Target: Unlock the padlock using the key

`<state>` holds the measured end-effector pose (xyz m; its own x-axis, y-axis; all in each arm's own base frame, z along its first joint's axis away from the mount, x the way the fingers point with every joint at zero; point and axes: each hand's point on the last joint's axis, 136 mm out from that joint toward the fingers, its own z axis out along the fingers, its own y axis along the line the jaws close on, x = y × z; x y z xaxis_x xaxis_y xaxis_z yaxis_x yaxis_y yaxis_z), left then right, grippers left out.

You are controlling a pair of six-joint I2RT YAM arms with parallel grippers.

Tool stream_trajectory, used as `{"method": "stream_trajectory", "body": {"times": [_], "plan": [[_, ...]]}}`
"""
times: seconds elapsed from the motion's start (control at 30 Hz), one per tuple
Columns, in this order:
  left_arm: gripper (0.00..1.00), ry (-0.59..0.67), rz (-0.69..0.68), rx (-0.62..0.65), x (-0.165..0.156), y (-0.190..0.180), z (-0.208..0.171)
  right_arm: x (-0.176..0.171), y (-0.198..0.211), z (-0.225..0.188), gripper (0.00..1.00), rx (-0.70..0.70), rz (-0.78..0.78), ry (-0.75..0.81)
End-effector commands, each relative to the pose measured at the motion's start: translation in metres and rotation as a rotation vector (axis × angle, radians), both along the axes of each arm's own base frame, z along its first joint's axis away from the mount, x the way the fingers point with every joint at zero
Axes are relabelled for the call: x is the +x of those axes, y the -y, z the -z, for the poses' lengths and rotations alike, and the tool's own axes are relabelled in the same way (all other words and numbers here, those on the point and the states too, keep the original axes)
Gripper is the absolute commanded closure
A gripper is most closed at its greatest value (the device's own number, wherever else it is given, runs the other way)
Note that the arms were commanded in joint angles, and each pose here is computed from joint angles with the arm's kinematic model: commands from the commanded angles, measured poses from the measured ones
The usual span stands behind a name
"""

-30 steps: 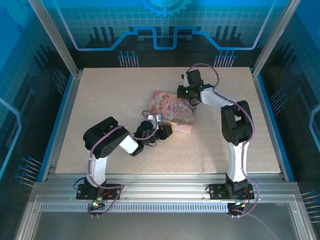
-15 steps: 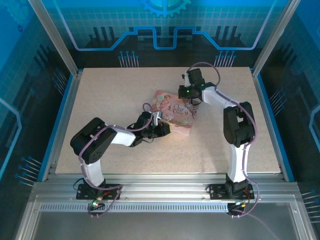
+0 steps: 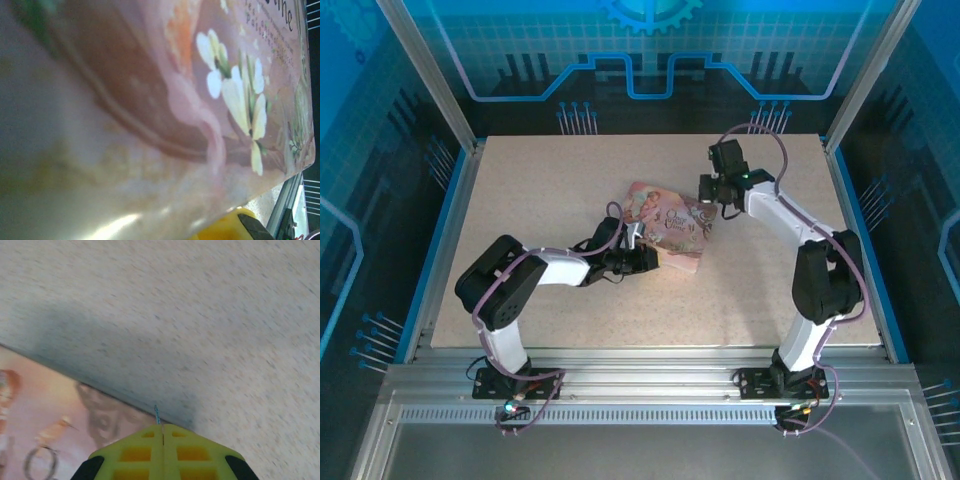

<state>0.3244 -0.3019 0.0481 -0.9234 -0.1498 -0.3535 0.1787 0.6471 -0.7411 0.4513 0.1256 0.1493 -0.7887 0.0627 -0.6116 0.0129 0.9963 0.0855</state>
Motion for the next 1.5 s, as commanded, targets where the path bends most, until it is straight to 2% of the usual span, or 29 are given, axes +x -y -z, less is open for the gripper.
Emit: {"method": "stream_trajectory", "body": {"times": [0.0,0.33,0.7,1.13,1.23,1.47], "plan": [[0.89,-0.168,0.047,0.077,-0.031,-0.012,0.034,-0.023,0.031,0.023,1.00,-0.086,0.110,-0.079],[0.83,-0.168,0.062,0.074,-0.031,-0.011,0.034,-0.031,0.029,0.061,1.00,-0.049,0.145,-0.151],[0.85,-0.179,0.059,0.073,-0.035,-0.014,0.037,-0.001,0.012,0.066,1.00,-0.019,0.090,-0.150],[0.84,-0.196,0.043,0.060,-0.035,-0.014,0.037,0.033,-0.022,0.063,1.00,0.036,-0.077,-0.117],[0.88,-0.194,0.031,0.040,-0.033,-0.012,0.035,0.032,-0.018,0.061,1.00,0.031,-0.068,-0.119],[0.88,-0.197,-0.018,-0.022,-0.024,-0.006,0.019,0.008,0.014,0.051,1.00,0.025,0.004,-0.131]]}}
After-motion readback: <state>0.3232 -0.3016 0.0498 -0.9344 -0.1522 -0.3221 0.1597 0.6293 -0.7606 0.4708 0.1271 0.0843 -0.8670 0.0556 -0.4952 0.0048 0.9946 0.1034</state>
